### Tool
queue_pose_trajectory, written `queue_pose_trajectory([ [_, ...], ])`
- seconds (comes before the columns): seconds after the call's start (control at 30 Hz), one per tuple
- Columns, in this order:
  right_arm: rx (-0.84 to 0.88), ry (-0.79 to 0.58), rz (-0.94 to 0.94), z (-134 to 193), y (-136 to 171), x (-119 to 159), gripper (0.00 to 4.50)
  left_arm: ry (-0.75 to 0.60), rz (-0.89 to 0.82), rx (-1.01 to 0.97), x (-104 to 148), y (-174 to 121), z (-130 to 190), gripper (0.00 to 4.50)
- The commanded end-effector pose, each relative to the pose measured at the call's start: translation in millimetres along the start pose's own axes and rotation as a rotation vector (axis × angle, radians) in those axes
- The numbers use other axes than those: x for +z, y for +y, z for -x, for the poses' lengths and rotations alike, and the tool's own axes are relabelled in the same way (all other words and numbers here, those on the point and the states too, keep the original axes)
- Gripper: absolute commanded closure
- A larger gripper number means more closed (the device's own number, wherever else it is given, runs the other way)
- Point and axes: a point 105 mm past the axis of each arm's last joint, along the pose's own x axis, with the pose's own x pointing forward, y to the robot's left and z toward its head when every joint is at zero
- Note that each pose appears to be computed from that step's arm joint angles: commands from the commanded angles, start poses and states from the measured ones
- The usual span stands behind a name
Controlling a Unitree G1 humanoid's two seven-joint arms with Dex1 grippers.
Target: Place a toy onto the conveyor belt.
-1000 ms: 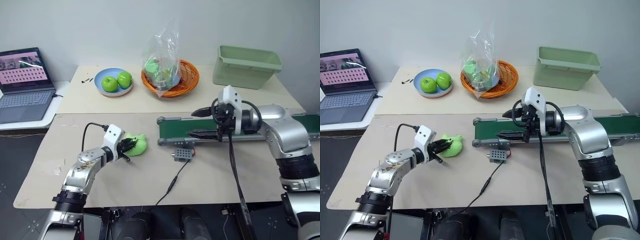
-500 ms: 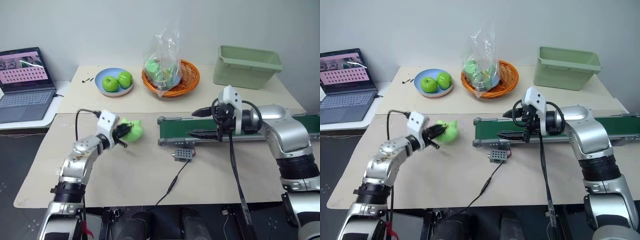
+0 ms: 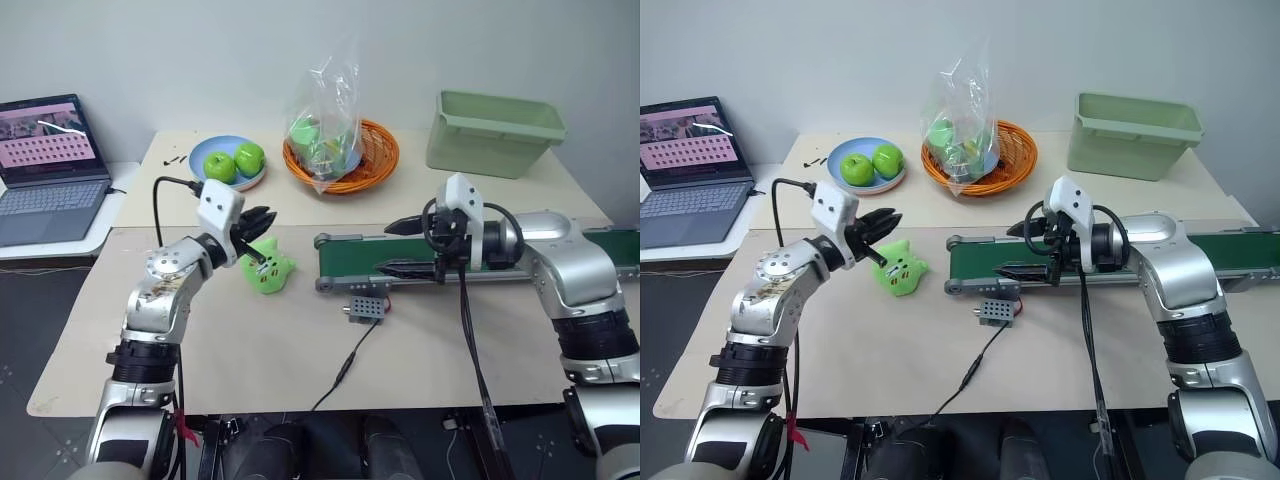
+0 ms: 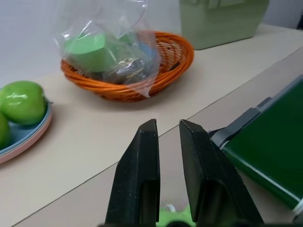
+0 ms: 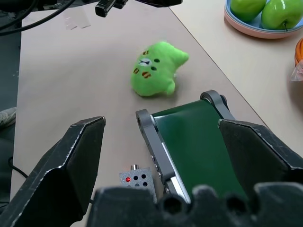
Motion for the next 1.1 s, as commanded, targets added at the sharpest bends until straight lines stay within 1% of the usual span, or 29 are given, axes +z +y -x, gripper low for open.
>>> queue_pose_trajectory([
  [0.03,-0.033,-0.020,0.050,8.9,-1.3,9.6,0.00,-0.033,-0.032,-0.042,12.0,-10.5,-1.9,3.72],
  [0.23,-0.043,-0.011,0.045,11.8,-0.5,6.0,0.00,-0.041,0.002,0.009,13.9,1.1,-0.8,3.72],
  [0.33,-0.043,-0.012,0.045,11.3,-0.5,6.7,0.00,-0.012,0.029,0.046,8.9,10.8,3.9,2.96],
  [0.37,-0.043,-0.013,0.045,10.8,-0.8,7.0,0.00,0.009,0.027,0.065,5.3,15.7,6.5,2.64],
  [0.4,-0.042,-0.013,0.045,10.5,-0.9,7.1,0.00,0.031,0.020,0.078,1.5,19.8,9.1,2.23],
  [0.43,-0.041,-0.013,0.046,10.3,-1.0,7.2,0.00,0.052,0.018,0.091,-2.5,23.6,11.5,1.95],
  [0.53,-0.037,-0.012,0.045,9.0,-1.4,7.0,0.00,0.121,0.040,0.141,-18.7,35.0,18.2,0.83],
  [0.6,-0.034,-0.013,0.046,8.6,-0.9,7.2,0.00,0.135,0.089,0.145,-25.3,35.2,19.6,0.23],
  [0.63,-0.033,-0.013,0.046,8.3,-0.7,7.3,0.00,0.138,0.113,0.145,-28.3,35.0,19.9,0.05],
  [0.7,-0.032,-0.014,0.046,7.9,-0.3,7.6,0.00,0.157,0.139,0.149,-36.8,33.8,20.0,0.05],
  [0.83,-0.031,-0.013,0.048,8.1,0.4,7.9,0.00,0.226,0.136,0.108,-61.0,21.7,15.1,0.05],
  [1.1,-0.048,-0.007,0.049,12.4,0.6,8.0,0.00,0.332,0.123,0.111,-102.2,23.5,12.7,0.05],
])
